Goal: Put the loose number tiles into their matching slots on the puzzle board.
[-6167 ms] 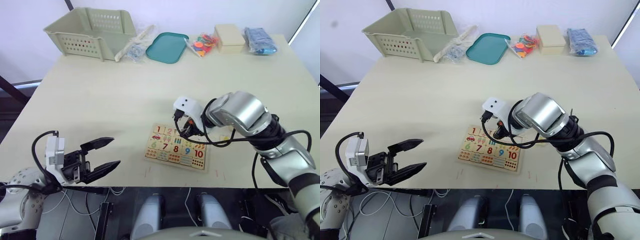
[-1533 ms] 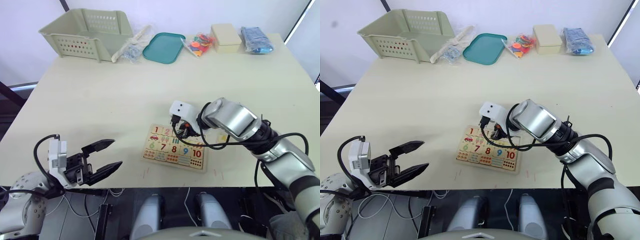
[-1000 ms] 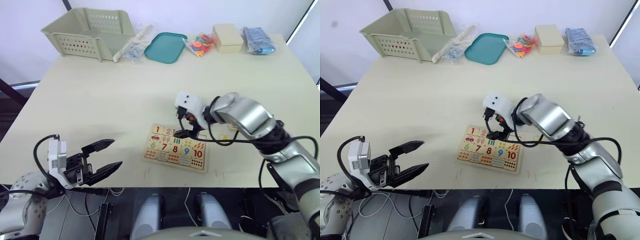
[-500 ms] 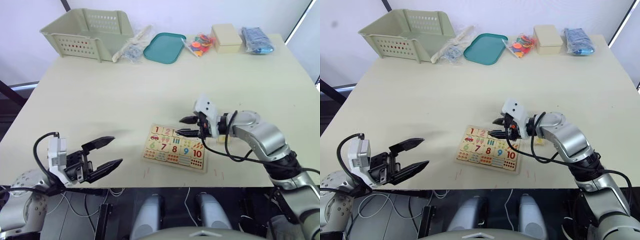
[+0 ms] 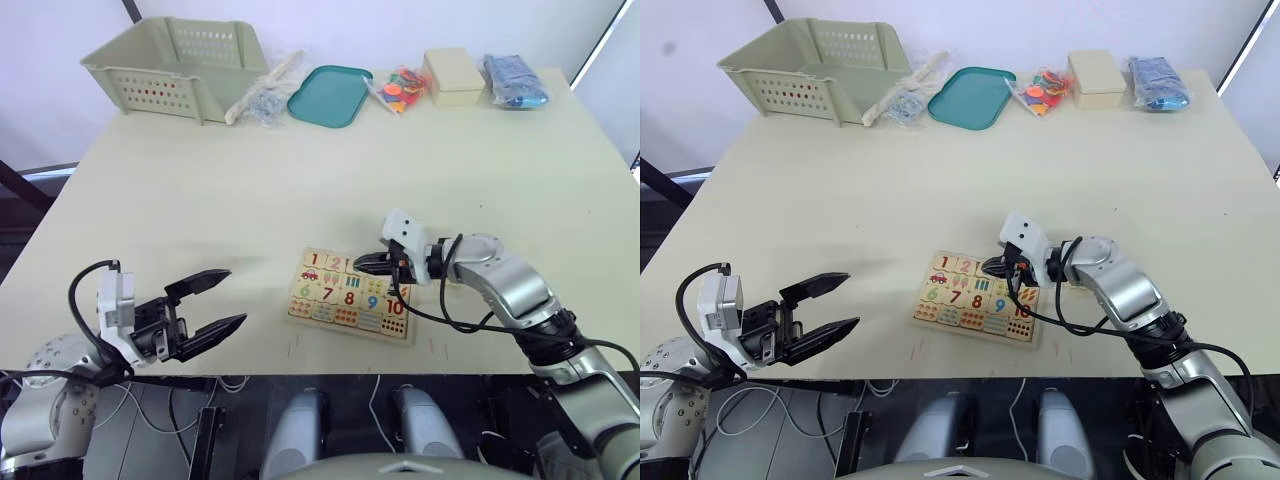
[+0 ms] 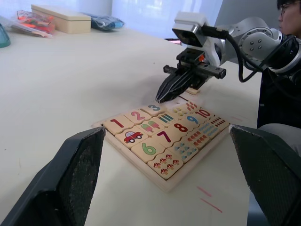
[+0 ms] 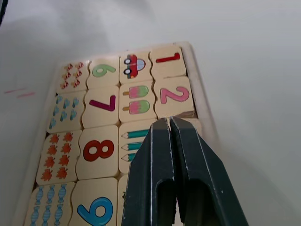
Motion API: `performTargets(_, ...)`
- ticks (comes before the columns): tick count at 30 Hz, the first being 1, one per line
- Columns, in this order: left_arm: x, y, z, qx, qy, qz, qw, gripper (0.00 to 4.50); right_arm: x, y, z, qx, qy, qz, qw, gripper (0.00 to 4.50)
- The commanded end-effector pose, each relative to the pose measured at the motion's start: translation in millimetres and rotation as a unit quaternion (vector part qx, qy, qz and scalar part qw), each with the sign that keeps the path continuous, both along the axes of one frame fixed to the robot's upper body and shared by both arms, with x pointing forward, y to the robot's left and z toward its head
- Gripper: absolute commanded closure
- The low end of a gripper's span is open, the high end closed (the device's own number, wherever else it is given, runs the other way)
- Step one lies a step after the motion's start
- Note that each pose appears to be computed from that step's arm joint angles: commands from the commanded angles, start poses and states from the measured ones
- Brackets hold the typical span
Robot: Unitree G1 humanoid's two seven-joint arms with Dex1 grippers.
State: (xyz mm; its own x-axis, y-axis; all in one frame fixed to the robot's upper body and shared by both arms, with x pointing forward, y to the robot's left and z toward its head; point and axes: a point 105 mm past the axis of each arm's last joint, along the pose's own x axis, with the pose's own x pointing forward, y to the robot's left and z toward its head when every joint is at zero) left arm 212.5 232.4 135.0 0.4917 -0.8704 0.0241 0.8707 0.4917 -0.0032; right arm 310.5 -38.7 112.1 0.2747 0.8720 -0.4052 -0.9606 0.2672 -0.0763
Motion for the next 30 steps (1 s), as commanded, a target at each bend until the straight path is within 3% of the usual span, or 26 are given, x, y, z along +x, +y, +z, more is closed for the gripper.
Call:
performTargets(1,-1,0,3,0.004,-0.007,-0.001,1.0,0.0,-1,3,5,0.008,-0.014,0.01,1.0,4.44)
performTargets(14,1,-1,4,0.005,-0.009,-0.002,1.0,0.0,1,-8,-38,-0.058,0.012,-0.007,0.998,4.44)
performTargets(30,7,-3,2,0.001,-0.008,-0.008,1.0,0.0,1,-12,-53,-0.069,-0.005,-0.012,0.998,4.44)
